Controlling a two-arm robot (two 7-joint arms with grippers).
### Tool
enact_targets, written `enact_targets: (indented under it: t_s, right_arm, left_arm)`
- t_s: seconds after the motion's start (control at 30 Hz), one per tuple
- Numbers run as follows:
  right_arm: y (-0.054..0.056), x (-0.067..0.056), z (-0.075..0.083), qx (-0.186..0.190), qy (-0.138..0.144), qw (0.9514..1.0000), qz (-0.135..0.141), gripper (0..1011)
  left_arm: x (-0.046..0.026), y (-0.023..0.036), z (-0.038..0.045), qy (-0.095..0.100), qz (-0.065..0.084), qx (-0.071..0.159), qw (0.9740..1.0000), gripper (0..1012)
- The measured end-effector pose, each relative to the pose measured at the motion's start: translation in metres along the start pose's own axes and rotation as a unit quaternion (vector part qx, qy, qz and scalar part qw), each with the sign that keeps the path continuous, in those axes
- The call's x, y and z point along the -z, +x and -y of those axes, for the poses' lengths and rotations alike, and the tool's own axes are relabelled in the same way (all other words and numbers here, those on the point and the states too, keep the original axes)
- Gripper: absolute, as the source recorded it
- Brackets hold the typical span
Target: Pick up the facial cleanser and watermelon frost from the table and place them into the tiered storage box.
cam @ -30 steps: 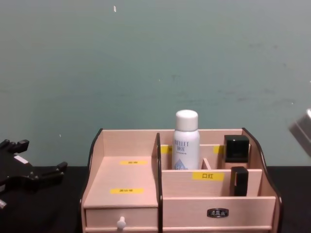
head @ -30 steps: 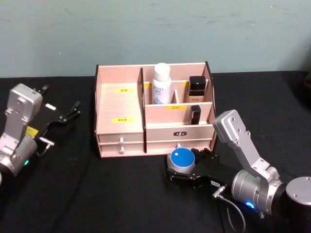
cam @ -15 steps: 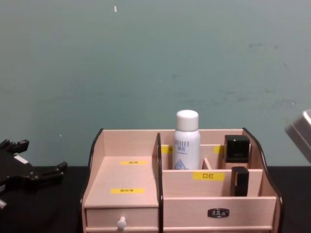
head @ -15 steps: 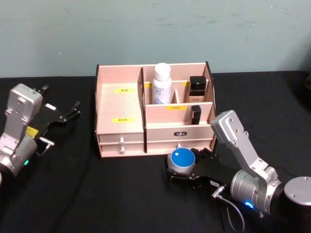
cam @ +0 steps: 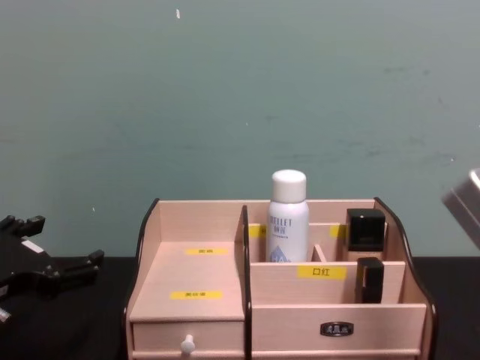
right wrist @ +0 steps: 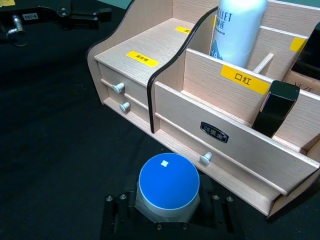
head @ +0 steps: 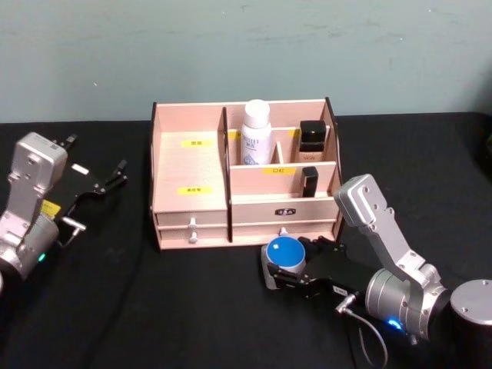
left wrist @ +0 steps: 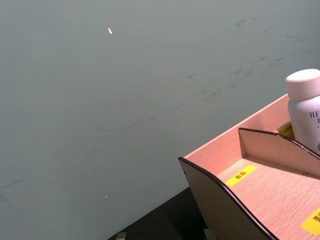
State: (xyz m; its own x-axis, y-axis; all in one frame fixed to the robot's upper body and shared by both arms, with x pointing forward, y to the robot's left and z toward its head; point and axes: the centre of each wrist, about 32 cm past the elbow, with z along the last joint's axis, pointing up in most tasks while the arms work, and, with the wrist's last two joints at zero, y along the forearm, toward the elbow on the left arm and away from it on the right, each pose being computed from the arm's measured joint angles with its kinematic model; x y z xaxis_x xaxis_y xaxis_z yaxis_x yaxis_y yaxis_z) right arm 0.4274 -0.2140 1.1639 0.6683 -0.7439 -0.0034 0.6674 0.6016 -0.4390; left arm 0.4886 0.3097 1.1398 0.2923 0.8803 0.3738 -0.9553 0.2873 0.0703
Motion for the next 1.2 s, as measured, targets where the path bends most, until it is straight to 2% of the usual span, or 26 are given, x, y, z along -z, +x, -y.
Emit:
enact_targets:
  t_s: [0.1, 0.13, 0.67, 0.87, 1.2]
  right_arm:
    - [0.000, 0.000, 0.000, 0.000, 0.000, 1.0000, 0.000, 717]
    - [0.000, 0.000, 0.000, 0.000, 0.000, 1.0000, 0.000, 707]
    - [0.000, 0.000, 0.000, -0.001, 0.001, 1.0000, -0.001, 702]
    - [0.002, 0.000, 0.000, -0.010, 0.011, 0.9999, 0.000, 702]
    - [0.001, -0.021, 0.001, -0.032, 0.034, 0.9987, 0.023, 702]
  left_arm:
    - [0.0000, 0.0000, 0.0000, 0.000, 0.000, 0.000, 1.0000, 1001]
    - [0.0000, 0.0000, 0.0000, 0.000, 0.000, 0.000, 1.0000, 1001]
    - [0.0000, 0.0000, 0.0000, 0.000, 0.000, 0.000, 1.0000, 1001]
    - [0.0000, 0.0000, 0.0000, 0.000, 0.000, 0.000, 1.0000, 1001]
    - [0.0000, 0.0000, 0.0000, 0.000, 0.000, 0.000, 1.0000, 1001]
